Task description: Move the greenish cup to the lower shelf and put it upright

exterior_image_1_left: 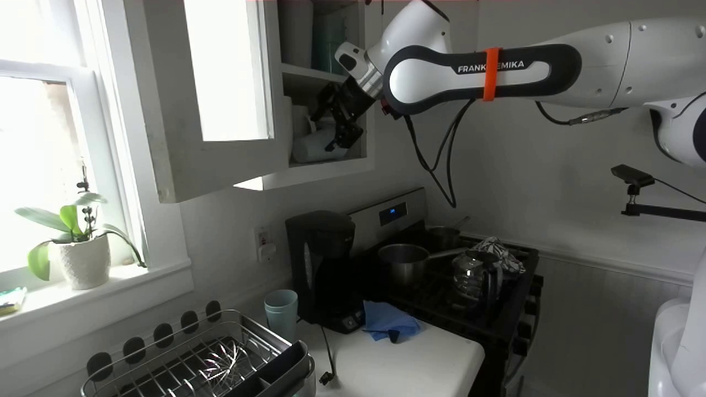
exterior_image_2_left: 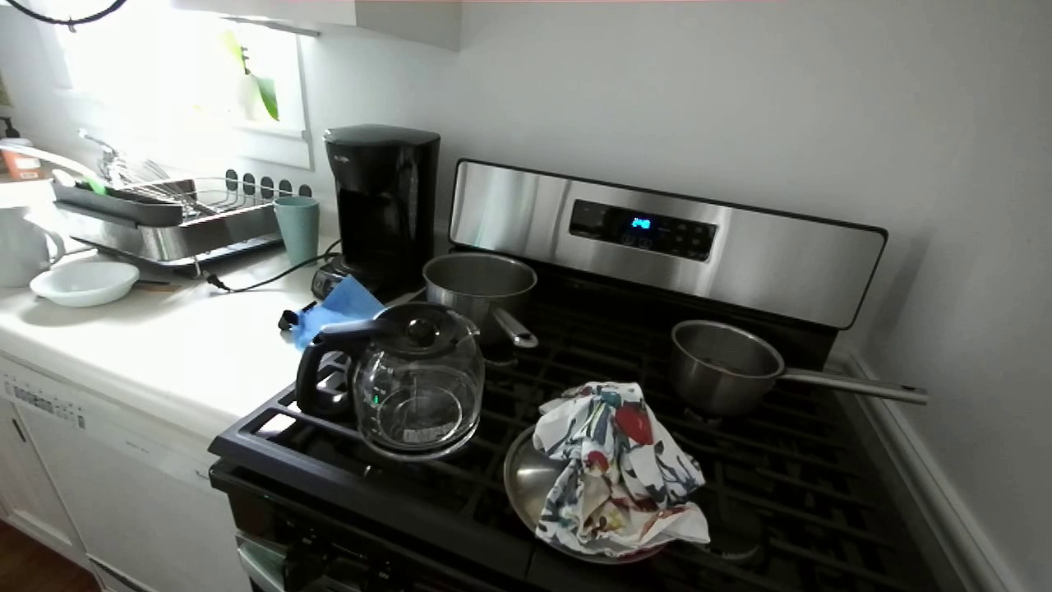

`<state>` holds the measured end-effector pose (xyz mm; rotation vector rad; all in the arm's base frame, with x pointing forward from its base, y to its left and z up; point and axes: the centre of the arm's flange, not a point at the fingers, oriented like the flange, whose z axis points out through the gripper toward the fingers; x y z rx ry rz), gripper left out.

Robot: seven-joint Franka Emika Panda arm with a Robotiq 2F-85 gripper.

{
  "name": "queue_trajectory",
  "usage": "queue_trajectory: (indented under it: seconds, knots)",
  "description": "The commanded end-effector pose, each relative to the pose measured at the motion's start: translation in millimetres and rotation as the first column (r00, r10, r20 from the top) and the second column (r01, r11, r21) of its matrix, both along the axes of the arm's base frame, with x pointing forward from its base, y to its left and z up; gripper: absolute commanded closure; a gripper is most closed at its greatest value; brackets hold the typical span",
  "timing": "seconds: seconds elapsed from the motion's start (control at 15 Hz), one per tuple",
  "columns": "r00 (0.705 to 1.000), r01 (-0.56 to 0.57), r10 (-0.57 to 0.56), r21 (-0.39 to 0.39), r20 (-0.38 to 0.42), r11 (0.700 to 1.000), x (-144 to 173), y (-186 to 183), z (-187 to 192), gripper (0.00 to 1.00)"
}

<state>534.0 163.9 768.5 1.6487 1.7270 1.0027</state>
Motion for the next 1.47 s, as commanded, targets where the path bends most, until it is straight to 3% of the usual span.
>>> queue_trajectory:
  seconds: [0.0,0.4,0.73,1.4]
  knots:
    - [0.999,-0.012,0.012,-0.016,0.032,1.000,-1,-7,-2,0.00]
    - [0.999,0.037,-0.038,0.021,0.038,0.999,-5,-10,8,0.00]
    - [0.991,0.122,-0.127,0.134,0.029,0.983,-14,-17,25,0.00]
    - [0.925,0.374,-0.374,0.322,-0.064,0.870,-18,-34,26,0.00]
